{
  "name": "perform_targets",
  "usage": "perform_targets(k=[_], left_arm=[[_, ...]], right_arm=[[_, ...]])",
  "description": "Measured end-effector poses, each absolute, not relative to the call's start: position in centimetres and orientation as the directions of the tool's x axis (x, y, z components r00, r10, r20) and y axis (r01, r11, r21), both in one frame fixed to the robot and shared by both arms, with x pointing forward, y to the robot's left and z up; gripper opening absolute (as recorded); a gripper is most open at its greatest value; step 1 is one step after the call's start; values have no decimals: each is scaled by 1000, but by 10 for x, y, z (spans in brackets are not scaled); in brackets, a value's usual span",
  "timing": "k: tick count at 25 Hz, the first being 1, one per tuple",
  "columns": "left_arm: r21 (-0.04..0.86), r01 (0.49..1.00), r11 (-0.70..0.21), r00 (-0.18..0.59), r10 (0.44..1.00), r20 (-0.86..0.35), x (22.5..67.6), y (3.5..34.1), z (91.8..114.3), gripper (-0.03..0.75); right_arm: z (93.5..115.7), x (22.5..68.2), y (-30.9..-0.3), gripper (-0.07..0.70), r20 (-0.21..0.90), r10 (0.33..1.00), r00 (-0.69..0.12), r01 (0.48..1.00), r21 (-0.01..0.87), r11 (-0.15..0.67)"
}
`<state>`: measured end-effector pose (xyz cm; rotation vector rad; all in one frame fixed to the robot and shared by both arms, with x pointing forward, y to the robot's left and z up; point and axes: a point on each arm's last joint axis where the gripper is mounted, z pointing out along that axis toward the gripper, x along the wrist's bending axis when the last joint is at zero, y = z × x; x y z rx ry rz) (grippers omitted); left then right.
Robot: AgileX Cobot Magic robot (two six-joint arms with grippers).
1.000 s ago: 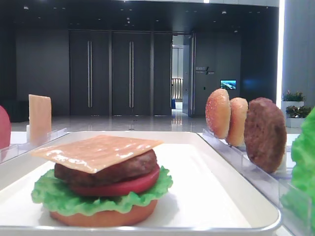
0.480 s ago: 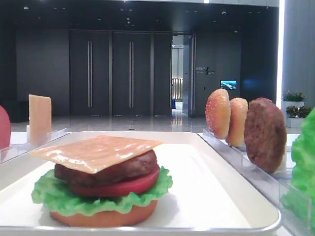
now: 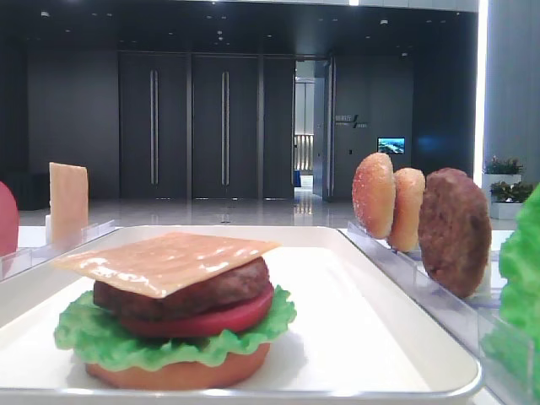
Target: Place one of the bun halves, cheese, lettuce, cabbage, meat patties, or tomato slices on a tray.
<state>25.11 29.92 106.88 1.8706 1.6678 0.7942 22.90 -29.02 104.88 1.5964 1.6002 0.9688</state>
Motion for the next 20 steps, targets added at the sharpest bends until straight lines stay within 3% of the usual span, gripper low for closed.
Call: perform_targets(k=[7,14,20], left_arm=[[797,566,-213,175,975,136,223,290,1045,507],[836,500,-226,207,969,138,228,287,1042,506],[843,492,-217,217,968,122,230,285,1040,506]], right_arm=[[1049,229,-290,465,44,999,-28,502,865,-24],[1049,229,-290,465,44,999,-28,502,865,-24],[1049,229,-290,465,45,999,-28,502,865,-24]])
